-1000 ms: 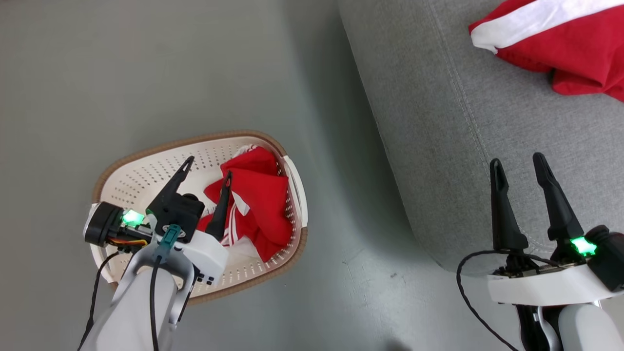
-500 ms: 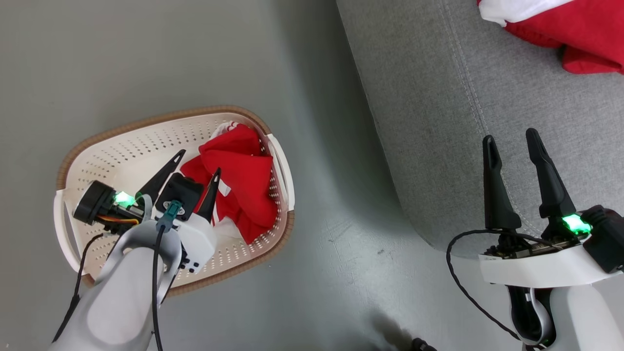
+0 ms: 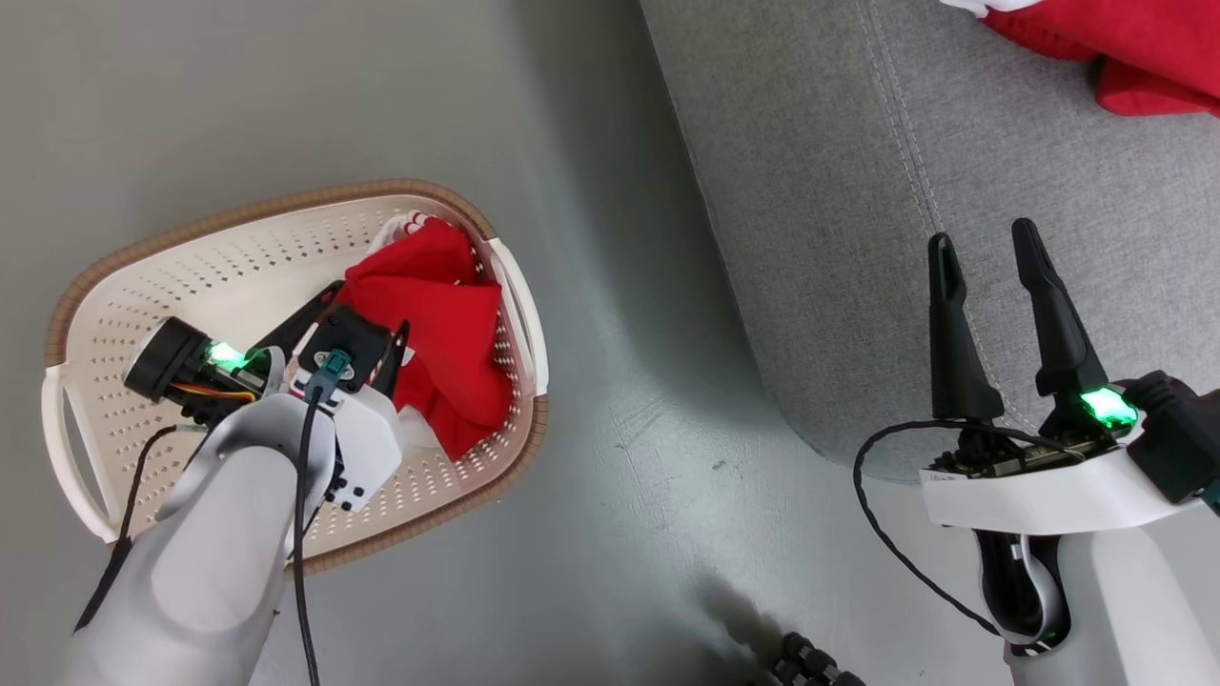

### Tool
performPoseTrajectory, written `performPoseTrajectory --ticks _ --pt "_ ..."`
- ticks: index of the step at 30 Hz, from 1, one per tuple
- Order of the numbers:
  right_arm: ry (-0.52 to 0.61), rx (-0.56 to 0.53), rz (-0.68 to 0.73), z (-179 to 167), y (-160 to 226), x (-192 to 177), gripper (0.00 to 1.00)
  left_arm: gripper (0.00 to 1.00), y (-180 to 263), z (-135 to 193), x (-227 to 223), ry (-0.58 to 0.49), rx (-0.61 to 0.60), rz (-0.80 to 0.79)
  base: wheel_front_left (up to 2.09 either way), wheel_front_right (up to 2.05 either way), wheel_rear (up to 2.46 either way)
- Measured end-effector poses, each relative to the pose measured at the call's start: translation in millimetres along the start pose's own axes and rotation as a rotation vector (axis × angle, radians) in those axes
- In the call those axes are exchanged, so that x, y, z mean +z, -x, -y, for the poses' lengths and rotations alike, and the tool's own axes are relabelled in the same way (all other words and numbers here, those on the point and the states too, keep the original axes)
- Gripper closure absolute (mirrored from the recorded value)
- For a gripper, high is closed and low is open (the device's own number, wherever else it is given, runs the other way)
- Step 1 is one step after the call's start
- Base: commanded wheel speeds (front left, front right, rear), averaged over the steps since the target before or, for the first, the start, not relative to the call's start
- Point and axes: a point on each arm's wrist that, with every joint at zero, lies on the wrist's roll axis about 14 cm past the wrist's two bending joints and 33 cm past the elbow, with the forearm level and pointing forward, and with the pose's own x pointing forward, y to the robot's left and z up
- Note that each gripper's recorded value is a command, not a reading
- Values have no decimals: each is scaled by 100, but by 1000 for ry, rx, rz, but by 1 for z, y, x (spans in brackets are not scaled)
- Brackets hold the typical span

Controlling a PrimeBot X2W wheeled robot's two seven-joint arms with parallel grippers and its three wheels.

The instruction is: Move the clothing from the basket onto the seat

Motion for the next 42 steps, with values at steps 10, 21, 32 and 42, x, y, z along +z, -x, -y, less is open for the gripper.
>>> performPoseTrajectory --ticks 10,21,32,42 --pt "-3 -19 -27 6 -1 -10 0 0 -17 -4 0 -38 -34 -31 0 0 0" --pt "-2 -16 -36 6 -7 -14 0 0 -30 -11 -3 -50 -34 -67 0 0 0" --pt "-10 -20 -59 6 -6 -23 0 0 -34 -1 -13 -77 -85 -112 0 0 0" --pt "-5 -16 -54 6 -10 -21 0 9 -33 18 -27 -125 -148 -164 0 0 0"
